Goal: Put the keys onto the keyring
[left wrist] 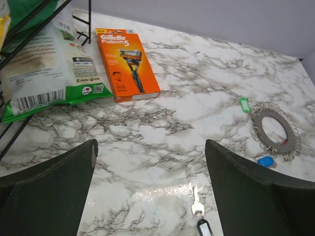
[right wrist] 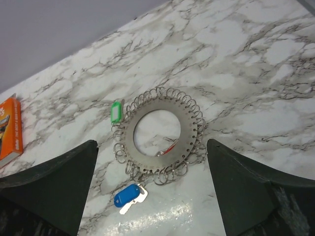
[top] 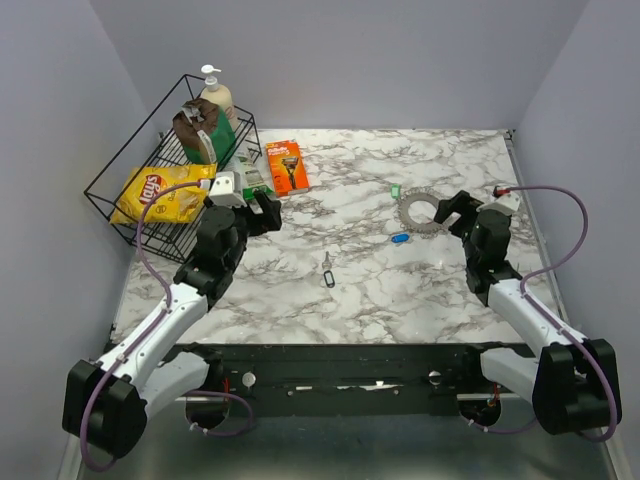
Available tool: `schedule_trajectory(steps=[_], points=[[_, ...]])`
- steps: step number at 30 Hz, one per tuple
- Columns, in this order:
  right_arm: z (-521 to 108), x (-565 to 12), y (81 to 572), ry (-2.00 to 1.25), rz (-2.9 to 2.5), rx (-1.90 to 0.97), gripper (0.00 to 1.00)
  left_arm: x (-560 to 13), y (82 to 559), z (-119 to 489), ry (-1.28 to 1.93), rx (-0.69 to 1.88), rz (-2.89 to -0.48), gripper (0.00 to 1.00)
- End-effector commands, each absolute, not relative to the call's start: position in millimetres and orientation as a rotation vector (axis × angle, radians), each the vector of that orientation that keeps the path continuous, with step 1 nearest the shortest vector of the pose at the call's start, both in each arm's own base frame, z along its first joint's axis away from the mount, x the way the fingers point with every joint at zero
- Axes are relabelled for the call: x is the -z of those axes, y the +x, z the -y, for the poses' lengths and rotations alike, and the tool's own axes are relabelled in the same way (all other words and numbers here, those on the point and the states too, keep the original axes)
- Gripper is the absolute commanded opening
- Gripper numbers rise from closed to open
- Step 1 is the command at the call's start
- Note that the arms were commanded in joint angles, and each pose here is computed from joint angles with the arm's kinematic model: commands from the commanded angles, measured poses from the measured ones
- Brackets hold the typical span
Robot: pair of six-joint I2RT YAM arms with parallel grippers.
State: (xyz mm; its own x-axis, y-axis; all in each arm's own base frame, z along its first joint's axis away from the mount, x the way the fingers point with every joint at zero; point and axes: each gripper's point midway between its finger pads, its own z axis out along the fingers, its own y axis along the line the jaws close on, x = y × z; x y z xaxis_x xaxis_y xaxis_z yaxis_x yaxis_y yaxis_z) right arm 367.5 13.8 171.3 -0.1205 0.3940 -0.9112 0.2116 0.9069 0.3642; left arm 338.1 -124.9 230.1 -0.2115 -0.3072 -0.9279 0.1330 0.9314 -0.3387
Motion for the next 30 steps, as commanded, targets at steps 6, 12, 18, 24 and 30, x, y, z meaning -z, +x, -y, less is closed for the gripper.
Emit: schedule_trajectory(steps=[6,12,18,24,30], points=[[-33,-158,378,0.371,-1.884,-0.204,1.0,-245,355,173,0.06,0.543,-1.816,0.99],[-58,-146,405,0.266,-2.094,-0.236,1.0,-281,381,205,0.078,0.562,-1.867,0.99],[-95,-118,432,0.141,-2.309,-0.204,1.0,-337,410,221,0.02,0.585,-1.894,0.99],[-119,-72,434,0.086,-2.535,-0.123,1.0,-323,412,245,0.016,0.695,-1.986,0.99],[-118,-50,430,0.089,-2.618,-0.092,1.0,-278,406,247,0.02,0.713,-2.022,0.99]])
